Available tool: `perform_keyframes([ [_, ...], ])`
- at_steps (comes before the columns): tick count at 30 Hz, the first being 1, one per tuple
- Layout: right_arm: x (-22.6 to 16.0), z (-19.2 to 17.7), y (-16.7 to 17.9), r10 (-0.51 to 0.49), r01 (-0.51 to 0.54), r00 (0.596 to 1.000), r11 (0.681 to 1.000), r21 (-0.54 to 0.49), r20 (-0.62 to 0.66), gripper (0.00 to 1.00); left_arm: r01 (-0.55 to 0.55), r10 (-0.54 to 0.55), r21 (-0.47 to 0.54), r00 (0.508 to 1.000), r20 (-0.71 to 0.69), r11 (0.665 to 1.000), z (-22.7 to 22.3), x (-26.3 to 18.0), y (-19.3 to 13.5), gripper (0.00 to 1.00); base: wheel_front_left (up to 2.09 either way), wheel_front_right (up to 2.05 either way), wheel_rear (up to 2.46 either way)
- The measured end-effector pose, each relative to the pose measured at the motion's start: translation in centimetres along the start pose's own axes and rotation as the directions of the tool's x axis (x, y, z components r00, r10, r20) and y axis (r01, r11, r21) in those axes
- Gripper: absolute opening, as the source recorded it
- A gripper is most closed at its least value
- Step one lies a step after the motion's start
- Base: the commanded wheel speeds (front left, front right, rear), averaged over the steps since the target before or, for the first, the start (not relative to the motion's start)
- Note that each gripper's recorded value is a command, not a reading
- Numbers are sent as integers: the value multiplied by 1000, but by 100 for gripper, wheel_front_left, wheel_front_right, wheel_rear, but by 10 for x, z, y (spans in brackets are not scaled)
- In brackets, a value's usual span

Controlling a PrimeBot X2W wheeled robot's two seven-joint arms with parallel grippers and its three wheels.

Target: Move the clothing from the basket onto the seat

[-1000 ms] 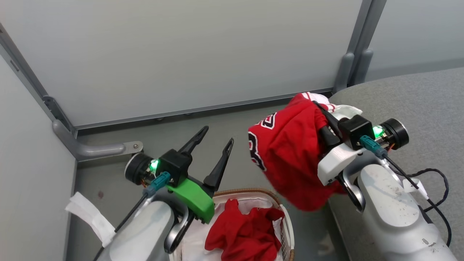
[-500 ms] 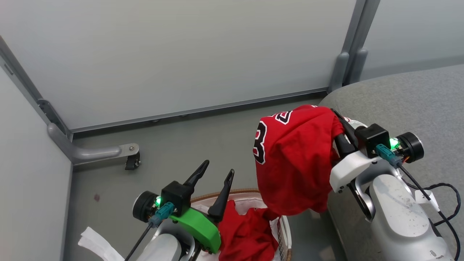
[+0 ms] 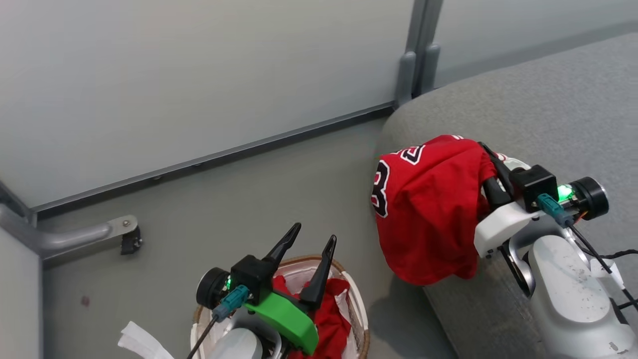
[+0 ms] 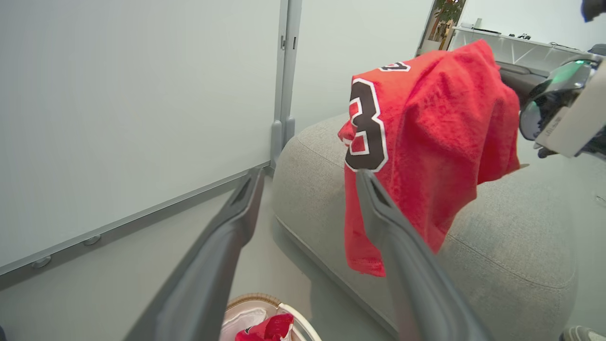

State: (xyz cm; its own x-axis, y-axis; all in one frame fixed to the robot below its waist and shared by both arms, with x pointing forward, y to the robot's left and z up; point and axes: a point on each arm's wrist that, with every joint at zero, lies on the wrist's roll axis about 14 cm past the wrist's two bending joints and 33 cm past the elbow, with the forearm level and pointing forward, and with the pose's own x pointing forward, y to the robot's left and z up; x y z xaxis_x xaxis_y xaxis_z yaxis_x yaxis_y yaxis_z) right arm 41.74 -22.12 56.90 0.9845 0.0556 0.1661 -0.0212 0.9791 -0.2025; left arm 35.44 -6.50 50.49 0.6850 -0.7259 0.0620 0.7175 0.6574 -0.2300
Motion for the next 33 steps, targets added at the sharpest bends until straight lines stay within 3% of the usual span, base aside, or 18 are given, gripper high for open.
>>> perform_keyframes([
  [7,-22,-14,-52,-141,140,989,990,-23,-45,0,126,-126,-2,992,-15,992,-7,29,-26,100,0,0,0],
  [15,-21,-39,-86,-244,241,964,970,-42,-106,0,200,-202,-35,978,-60,979,-32,53,-25,100,0,0,0],
  [27,70,-12,-160,-315,311,949,930,-194,8,0,153,-155,-30,985,-70,988,-58,77,37,100,0,0,0],
  [33,113,-24,-191,-345,334,939,905,-265,3,0,110,-113,-40,990,-86,993,-79,81,70,100,0,0,0],
])
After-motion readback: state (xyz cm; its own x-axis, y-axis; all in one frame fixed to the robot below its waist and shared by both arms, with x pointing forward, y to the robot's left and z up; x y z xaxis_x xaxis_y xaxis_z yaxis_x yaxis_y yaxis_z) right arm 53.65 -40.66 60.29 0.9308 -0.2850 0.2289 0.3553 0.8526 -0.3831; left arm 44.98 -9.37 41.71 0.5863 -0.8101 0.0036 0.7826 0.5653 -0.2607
